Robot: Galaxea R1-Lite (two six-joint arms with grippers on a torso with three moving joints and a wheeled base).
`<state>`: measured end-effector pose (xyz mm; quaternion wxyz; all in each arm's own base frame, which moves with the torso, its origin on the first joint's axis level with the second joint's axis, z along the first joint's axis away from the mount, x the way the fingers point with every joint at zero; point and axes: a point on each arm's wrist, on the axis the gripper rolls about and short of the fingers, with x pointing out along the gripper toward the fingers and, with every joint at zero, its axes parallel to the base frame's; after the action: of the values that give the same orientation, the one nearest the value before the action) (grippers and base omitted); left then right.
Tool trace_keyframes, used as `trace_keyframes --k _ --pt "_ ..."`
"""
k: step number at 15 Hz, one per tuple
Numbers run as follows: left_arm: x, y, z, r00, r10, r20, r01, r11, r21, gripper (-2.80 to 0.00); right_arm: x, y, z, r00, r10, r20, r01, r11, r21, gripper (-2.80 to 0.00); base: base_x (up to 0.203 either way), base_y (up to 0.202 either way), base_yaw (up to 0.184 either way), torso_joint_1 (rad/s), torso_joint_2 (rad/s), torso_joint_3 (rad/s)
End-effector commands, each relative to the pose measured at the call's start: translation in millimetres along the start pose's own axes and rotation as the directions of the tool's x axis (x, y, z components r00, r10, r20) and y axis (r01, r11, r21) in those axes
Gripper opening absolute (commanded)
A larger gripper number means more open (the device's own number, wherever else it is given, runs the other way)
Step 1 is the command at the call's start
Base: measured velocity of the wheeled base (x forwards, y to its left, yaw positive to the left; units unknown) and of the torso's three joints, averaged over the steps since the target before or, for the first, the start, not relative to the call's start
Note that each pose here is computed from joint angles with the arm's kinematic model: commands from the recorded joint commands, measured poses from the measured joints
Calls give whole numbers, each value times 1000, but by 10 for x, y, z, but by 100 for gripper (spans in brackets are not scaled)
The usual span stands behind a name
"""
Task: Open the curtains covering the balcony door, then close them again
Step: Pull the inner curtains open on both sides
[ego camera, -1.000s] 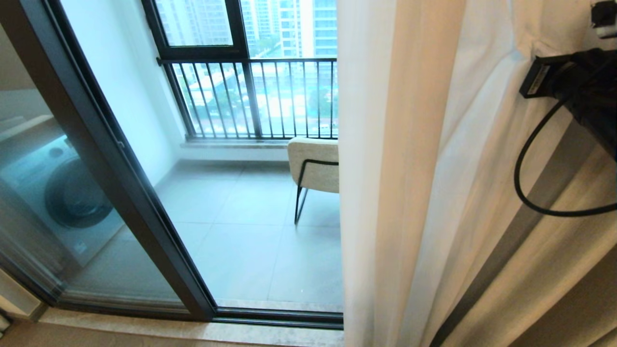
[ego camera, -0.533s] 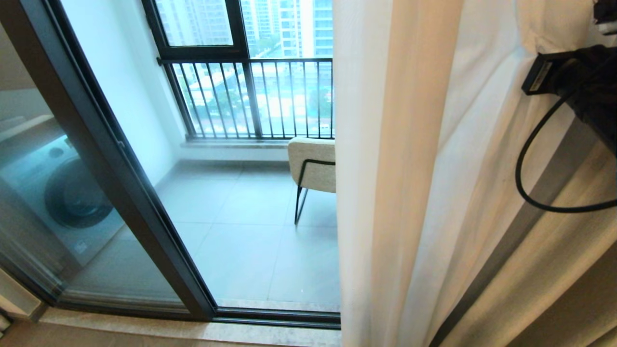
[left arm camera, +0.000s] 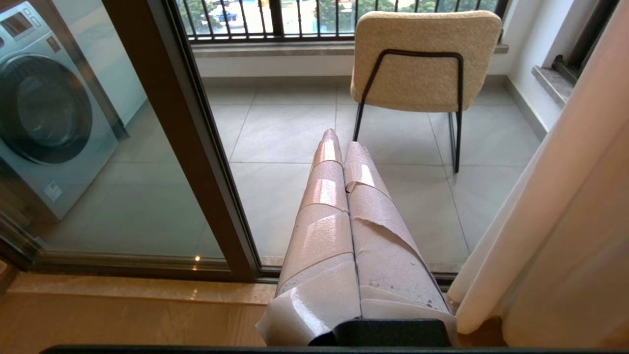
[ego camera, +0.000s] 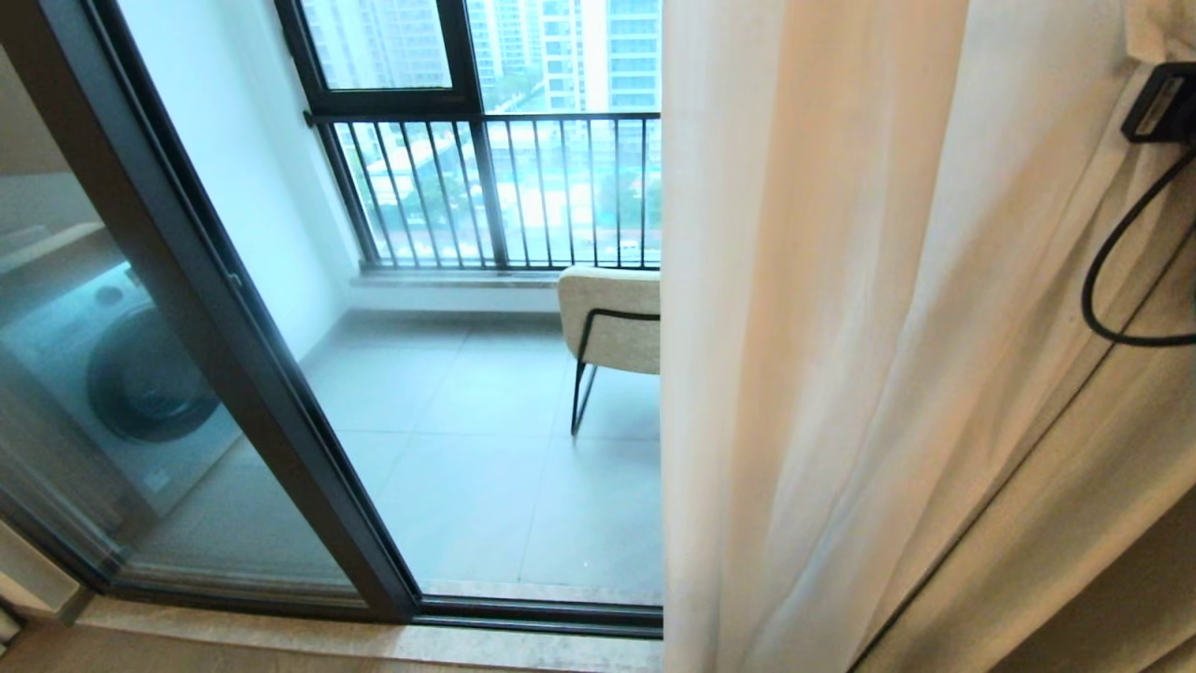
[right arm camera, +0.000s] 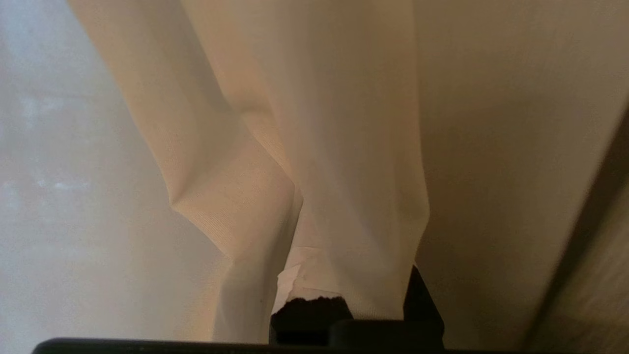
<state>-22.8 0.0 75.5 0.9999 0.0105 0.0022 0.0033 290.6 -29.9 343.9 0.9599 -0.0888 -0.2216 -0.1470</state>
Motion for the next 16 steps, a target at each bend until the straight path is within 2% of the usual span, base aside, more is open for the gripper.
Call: trace_keyframes --k 1,5,9,16 --pt "0 0 0 1000 1 0 -1 1000 0 -280 76 -212 70 998 -66 18 67 998 -17 -280 0 0 0 0 0 0" --pt "0 0 0 1000 1 0 -1 1000 0 -280 153 -602 157 986 -167 -13 166 985 -50 -280 0 0 0 0 0 0" --pt "0 0 0 1000 1 0 -1 1000 0 -280 129 -1016 162 982 -189 -20 186 977 -100 -280 0 0 0 0 0 0" --pt "0 0 0 1000 1 0 -1 1000 0 -280 -39 -1573 238 964 -259 -62 244 951 -190 -280 0 0 0 0 0 0"
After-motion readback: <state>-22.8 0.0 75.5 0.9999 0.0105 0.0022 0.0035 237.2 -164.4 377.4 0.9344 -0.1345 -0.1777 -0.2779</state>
